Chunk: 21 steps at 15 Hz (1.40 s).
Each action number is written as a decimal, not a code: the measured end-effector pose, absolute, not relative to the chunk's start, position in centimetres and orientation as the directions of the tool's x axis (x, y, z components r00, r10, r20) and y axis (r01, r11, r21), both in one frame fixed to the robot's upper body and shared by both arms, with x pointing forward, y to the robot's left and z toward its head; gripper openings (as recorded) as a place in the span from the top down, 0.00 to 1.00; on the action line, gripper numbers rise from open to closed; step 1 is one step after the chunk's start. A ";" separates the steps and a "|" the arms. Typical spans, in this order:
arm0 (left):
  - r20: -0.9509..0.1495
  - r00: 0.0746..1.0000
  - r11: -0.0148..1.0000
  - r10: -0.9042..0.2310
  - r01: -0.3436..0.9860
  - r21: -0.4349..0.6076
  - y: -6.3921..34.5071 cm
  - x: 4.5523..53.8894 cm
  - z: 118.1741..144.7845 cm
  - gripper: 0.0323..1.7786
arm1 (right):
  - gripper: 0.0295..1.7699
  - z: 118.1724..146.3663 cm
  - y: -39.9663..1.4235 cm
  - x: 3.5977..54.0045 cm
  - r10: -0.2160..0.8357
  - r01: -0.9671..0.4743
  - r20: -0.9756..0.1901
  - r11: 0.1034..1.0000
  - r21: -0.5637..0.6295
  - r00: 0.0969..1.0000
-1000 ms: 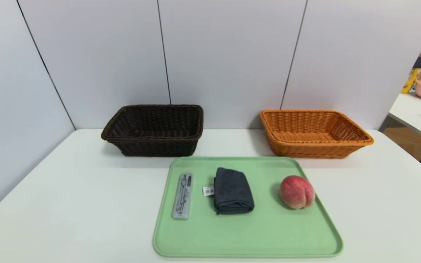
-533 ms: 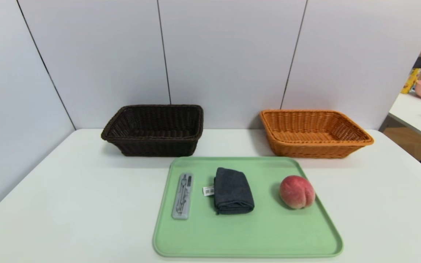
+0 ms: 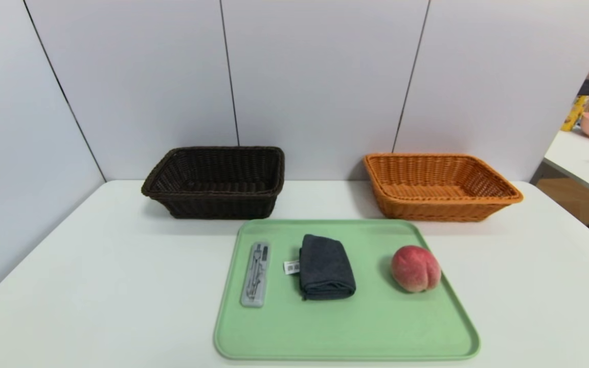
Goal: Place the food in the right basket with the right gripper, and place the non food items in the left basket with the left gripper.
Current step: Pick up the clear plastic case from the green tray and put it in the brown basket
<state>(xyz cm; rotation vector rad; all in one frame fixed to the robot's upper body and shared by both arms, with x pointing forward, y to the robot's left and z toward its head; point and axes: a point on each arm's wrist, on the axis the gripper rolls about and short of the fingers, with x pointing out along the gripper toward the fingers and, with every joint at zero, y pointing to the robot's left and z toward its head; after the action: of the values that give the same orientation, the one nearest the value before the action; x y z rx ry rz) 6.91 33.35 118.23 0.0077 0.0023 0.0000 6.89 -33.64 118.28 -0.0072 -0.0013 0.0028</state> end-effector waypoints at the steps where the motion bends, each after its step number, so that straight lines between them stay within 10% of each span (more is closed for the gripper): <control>1: -0.005 1.000 1.000 0.000 0.000 0.008 33.4 6.9 118.2 0.05 | 0.04 118.3 -33.6 6.9 0.003 -0.003 0.001 1.000 -0.007 1.000; 12: -0.215 0.976 0.984 -0.037 0.072 0.160 33.4 7.4 124.6 0.05 | 0.04 118.3 -33.6 6.9 0.003 -0.003 0.001 1.000 -0.007 1.000; 21: -0.512 0.842 0.919 -0.171 0.324 0.226 31.7 17.6 131.9 0.05 | 0.04 118.3 -33.6 6.9 0.002 -0.002 0.001 1.000 -0.007 1.000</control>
<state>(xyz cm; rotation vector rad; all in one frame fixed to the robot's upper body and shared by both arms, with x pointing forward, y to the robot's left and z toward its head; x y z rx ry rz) 17.60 31.68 131.92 0.3133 0.5076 -0.2658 6.89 -33.64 118.28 -0.0070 -0.0013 0.0023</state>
